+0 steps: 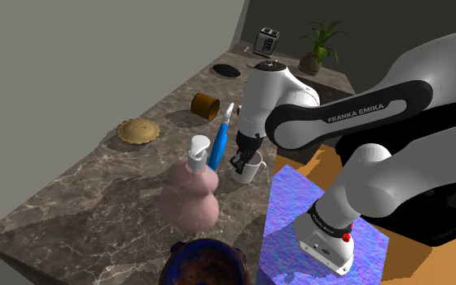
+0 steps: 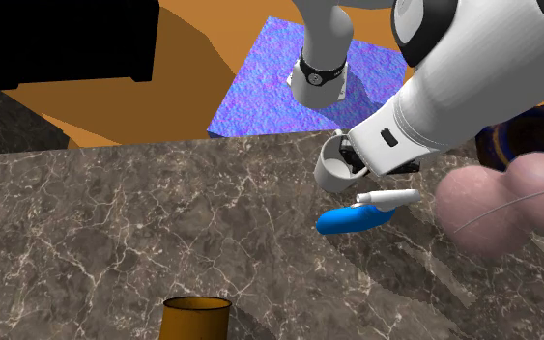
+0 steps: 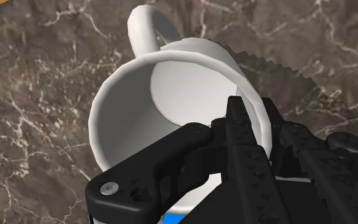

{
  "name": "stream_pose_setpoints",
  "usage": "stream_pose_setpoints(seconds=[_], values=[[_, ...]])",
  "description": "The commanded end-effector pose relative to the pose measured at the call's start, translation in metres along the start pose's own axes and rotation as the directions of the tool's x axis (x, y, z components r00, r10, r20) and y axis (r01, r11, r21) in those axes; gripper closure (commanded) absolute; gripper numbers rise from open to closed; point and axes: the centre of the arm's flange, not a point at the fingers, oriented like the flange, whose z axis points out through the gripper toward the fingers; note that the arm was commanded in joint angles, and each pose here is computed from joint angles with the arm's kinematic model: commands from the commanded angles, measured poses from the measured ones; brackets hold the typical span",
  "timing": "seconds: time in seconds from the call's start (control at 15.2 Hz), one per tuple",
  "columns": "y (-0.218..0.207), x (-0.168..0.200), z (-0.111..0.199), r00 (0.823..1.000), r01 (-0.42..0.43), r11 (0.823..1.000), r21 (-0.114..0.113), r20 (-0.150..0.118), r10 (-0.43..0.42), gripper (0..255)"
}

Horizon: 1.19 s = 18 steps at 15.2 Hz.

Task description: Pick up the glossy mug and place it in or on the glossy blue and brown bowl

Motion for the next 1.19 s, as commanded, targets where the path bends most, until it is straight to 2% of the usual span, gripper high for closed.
stream_pose_setpoints(seconds=[0.0, 0.2, 1.12], values=[[0.000, 0.000, 0.000, 1.000, 0.000, 1.000, 0.000, 0.000, 0.000, 255], [0.000, 0.000, 0.000, 1.000, 0.000, 1.000, 0.000, 0.000, 0.000, 255], [0.004, -0.004, -0.074, 1.000, 0.000, 1.000, 0.000, 0.000, 0.000, 255]])
